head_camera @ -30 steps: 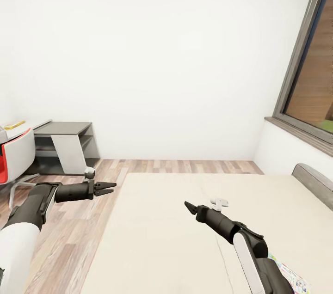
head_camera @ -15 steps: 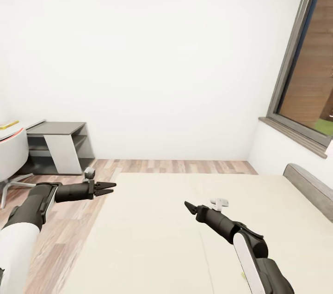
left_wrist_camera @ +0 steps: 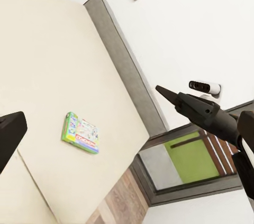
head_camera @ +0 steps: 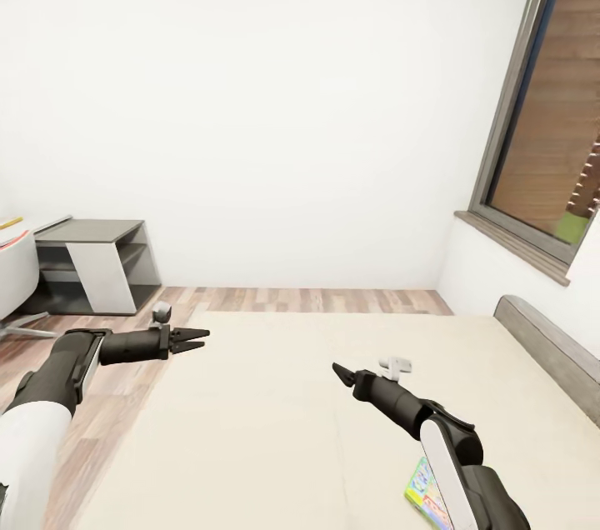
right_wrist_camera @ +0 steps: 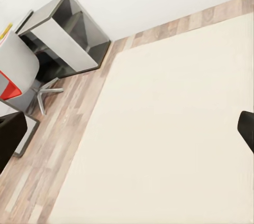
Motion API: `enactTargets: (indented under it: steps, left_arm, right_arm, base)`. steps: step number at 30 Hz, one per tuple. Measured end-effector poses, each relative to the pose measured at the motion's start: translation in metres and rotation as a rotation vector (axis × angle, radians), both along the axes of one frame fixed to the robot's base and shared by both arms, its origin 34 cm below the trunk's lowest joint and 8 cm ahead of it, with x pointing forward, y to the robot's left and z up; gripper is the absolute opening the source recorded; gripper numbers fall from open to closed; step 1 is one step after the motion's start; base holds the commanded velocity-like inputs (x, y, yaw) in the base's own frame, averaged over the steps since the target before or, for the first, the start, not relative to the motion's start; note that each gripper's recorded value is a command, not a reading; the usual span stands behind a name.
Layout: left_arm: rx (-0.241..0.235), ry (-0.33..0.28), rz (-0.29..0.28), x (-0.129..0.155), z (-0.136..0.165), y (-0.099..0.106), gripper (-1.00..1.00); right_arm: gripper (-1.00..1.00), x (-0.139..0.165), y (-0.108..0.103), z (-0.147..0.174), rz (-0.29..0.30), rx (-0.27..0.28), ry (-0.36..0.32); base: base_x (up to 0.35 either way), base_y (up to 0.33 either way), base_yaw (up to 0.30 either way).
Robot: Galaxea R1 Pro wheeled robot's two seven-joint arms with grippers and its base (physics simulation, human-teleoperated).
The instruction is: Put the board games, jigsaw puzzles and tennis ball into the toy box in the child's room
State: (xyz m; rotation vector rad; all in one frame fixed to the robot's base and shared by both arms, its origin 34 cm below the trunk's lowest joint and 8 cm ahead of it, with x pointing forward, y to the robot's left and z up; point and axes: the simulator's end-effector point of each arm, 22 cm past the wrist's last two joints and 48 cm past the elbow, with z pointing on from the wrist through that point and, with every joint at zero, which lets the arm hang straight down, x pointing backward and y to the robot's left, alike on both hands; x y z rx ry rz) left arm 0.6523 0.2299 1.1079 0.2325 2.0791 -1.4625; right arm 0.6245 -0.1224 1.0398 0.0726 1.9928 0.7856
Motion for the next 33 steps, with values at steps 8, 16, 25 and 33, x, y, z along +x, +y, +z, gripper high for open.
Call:
enactTargets:
  steps: [8,16,25,33]
  left_arm:
    - [0.000,0.000,0.000,0.0000,0.0000,0.0000,1.00]
    - [0.000,0.000,0.000,0.0000,0.0000,0.0000,1.00]
    - [0.000,0.000,0.000,0.0000,0.0000,0.0000,1.00]
    - [0.000,0.000,0.000,-0.0002,-0.0003,0.0000,1.00]
  right_arm:
    - [1.00,-0.0001,0.0015,0.0001,0.002,0.001,-0.001]
    - [1.00,-0.0002,0.0018,-0.0001,0.003,0.001,0.000]
    - [1.00,-0.0002,0.0021,-0.0004,0.003,0.003,0.001]
    - [1.00,0.0000,0.0020,-0.0002,0.003,0.003,0.001]
  base:
    - [0.000,-0.284,0.000]
    - [0.000,-0.285,0.000]
    - [0.000,-0.284,0.000]
    - [0.000,-0.257,0.000]
